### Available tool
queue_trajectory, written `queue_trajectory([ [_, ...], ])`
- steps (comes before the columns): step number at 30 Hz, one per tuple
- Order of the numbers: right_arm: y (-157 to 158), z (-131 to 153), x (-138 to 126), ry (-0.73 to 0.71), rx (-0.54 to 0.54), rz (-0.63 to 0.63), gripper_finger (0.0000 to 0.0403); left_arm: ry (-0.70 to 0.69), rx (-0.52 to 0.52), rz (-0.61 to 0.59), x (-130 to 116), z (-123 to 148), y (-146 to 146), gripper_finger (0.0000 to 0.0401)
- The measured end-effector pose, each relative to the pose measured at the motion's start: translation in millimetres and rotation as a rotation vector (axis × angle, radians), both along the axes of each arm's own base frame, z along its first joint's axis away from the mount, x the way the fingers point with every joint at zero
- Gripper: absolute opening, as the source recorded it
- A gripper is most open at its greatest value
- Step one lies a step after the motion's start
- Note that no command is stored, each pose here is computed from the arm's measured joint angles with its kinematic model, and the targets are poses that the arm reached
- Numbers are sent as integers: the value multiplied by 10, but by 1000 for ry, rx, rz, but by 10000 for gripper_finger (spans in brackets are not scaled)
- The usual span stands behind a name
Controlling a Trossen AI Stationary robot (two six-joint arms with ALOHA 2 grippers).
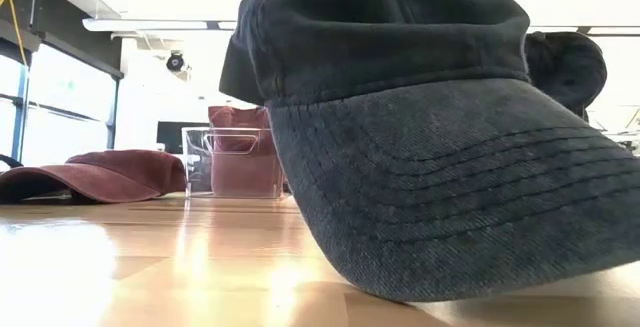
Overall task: Pick & Place hat
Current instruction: Put the blue cap into the right transparent bin
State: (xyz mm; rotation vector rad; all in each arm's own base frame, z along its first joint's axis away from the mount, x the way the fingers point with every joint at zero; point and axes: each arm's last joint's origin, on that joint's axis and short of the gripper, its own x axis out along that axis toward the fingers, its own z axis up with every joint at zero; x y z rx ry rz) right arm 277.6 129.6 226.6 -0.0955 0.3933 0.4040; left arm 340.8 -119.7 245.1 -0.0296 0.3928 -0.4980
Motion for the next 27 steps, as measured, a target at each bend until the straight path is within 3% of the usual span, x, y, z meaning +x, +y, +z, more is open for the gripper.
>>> queue_trajectory([
  [4, -1, -7, -3, 7, -3, -1, 3, 111, -67, -17, 73, -248, -36, 282],
  [10, 19, 51, -59, 9, 15, -13, 10, 145, -126, -122, 75, -271, -75, 238],
  [15, 110, 187, -191, -27, 34, 36, 8, 112, -128, -146, 82, -246, -80, 153],
  [21, 222, 209, -271, 3, 103, 111, 11, 6, -142, -273, 91, -160, -112, 20],
  [27, 316, 189, -319, 33, 138, 261, 40, -70, -70, -335, 57, -99, -107, 21],
])
